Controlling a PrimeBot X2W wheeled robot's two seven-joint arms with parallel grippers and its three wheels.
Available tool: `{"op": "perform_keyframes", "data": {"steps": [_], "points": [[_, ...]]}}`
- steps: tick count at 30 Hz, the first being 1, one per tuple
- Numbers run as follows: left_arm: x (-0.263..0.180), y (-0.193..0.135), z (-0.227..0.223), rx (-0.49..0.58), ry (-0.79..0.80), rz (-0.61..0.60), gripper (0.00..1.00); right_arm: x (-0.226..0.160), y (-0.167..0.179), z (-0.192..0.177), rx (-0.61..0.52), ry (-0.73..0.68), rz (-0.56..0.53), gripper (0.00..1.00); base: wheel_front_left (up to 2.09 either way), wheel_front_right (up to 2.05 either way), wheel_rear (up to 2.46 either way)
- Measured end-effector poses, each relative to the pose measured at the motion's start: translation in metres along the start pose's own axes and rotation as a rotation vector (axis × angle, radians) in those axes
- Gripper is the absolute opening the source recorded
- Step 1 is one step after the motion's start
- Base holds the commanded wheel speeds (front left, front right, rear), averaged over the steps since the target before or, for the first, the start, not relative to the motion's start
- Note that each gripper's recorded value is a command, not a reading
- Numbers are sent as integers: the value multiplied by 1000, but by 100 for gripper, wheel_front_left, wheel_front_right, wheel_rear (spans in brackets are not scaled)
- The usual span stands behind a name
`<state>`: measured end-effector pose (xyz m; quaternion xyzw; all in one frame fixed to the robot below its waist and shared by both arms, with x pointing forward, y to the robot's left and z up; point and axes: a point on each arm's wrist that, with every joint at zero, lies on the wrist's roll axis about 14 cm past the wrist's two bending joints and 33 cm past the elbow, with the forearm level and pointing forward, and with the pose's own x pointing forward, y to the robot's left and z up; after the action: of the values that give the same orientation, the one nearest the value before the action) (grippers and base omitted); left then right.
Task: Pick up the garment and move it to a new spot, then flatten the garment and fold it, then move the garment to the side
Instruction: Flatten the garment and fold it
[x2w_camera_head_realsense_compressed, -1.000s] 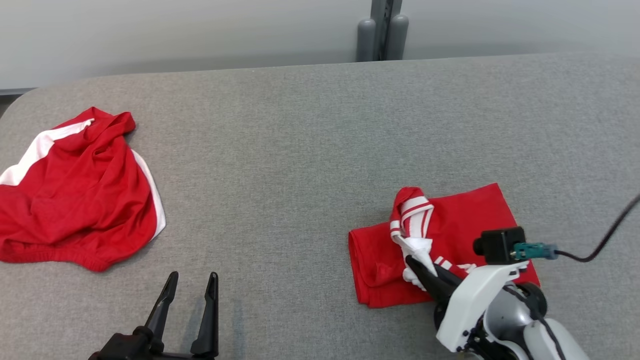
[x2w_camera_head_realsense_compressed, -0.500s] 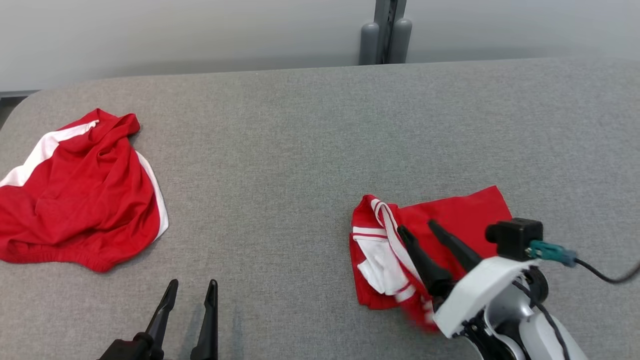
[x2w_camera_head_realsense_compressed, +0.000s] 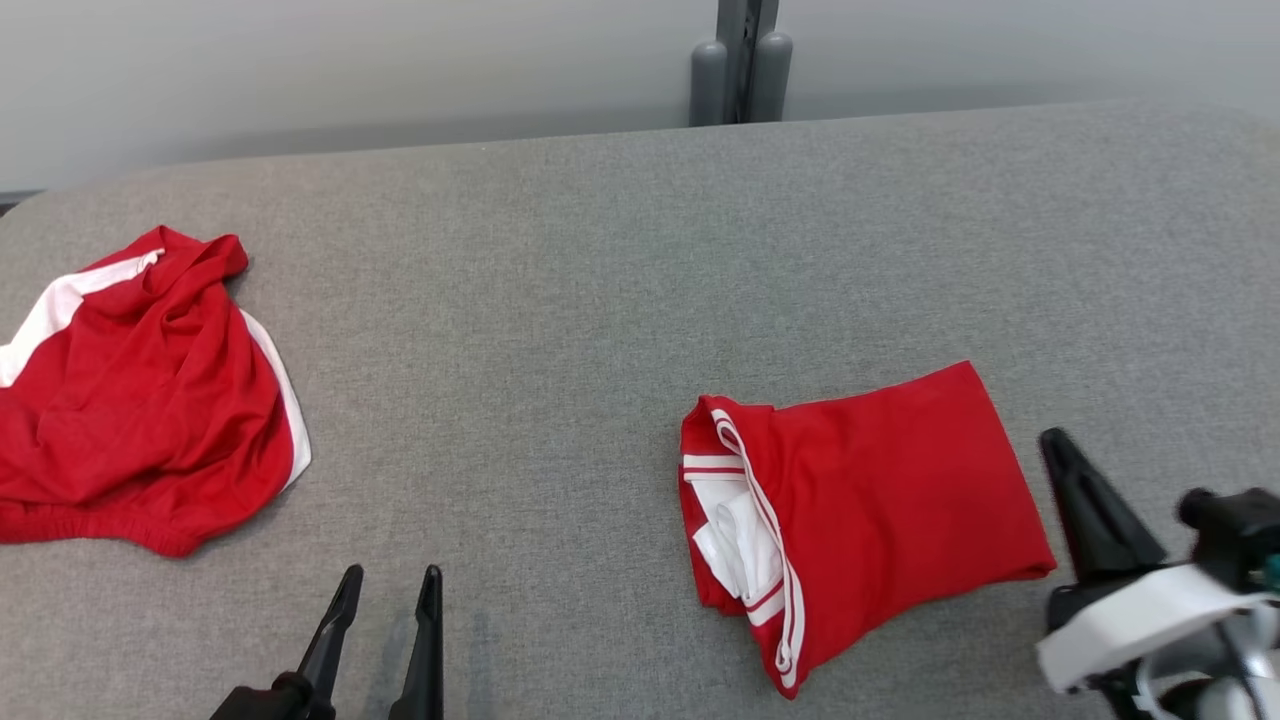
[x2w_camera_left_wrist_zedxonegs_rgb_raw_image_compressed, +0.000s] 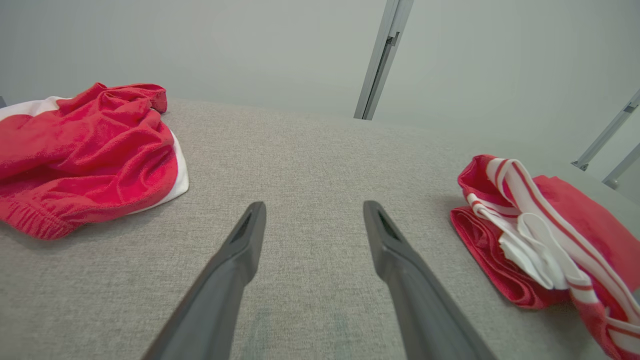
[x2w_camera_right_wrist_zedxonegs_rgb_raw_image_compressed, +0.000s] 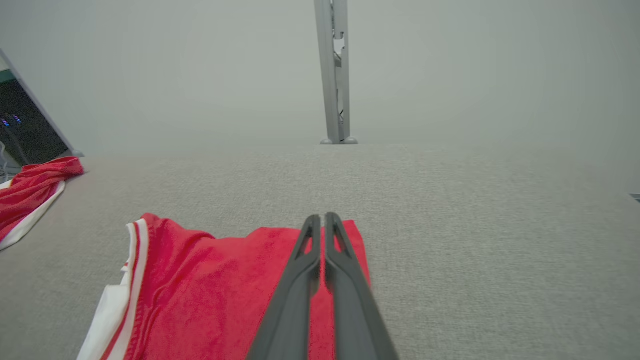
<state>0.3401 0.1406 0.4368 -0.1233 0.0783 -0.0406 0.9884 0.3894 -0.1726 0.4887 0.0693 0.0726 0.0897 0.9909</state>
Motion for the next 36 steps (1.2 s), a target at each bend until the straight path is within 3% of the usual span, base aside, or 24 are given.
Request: {"op": "perform_keyframes", "data": {"steps": [10, 21, 29, 35, 36], "points": [[8, 8, -4, -3, 13, 21, 100, 46, 87, -72, 6, 96, 214, 0, 0, 0, 0], [1, 16, -6, -3, 20, 52, 100, 57, 154, -105, -24, 206, 425, 0, 0, 0, 0], [-3, 17, 0, -7, -2, 57, 100, 51, 182, -99, -10, 204, 511, 0, 0, 0, 0], [-10, 16, 7, -13, -27, 55, 100, 52, 169, -66, 3, 98, 455, 0, 0, 0, 0], [-12, 16, 8, -12, -31, 54, 100, 52, 164, -54, 2, 57, 435, 8, 0, 0, 0]]}}
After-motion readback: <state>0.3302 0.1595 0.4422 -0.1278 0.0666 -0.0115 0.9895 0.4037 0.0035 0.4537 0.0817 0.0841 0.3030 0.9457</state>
